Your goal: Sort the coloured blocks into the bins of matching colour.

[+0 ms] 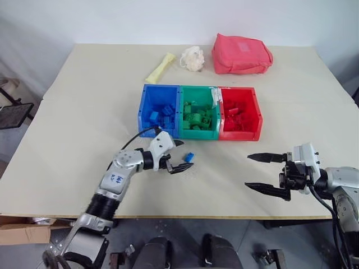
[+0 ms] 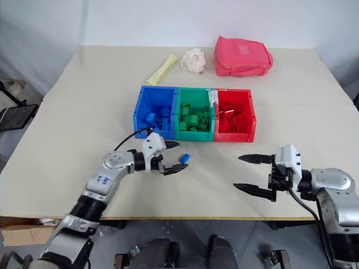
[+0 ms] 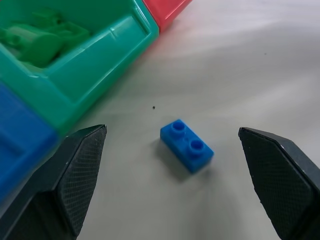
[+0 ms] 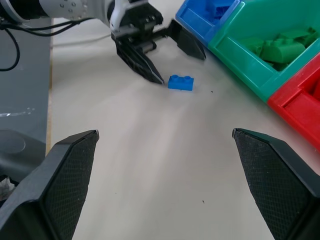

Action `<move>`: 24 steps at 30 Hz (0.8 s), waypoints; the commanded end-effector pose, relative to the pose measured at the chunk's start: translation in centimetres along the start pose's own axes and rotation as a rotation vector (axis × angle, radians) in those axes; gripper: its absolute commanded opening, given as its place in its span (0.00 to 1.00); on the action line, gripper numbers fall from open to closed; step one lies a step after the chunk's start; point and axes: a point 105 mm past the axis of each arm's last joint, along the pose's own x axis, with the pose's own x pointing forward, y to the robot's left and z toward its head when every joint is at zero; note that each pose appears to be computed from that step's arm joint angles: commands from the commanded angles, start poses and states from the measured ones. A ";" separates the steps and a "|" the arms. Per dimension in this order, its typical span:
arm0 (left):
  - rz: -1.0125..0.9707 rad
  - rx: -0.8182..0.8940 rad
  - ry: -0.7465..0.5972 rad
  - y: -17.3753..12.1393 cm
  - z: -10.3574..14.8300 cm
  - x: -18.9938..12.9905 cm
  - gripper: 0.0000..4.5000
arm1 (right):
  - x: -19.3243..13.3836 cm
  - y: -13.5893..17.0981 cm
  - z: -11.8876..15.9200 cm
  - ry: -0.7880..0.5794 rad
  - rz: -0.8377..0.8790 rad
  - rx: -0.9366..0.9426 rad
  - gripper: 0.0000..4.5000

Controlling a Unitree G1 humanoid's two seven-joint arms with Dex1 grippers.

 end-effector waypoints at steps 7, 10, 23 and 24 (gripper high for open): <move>-0.055 0.050 0.034 -0.6 -0.1 0.6 0.45 | -1.0 -0.2 1.4 0.005 -0.058 -0.057 1.00; -0.053 0.043 0.028 -0.7 0.1 0.4 0.25 | -1.0 -0.2 1.4 0.007 -0.060 -0.058 1.00; 0.176 0.069 -0.166 3.7 7.6 -4.9 0.11 | -0.9 -0.7 1.9 -0.002 -0.061 -0.063 1.00; 0.223 0.093 -0.177 4.9 8.2 -5.6 0.11 | -0.7 -0.8 2.0 -0.006 -0.060 -0.064 1.00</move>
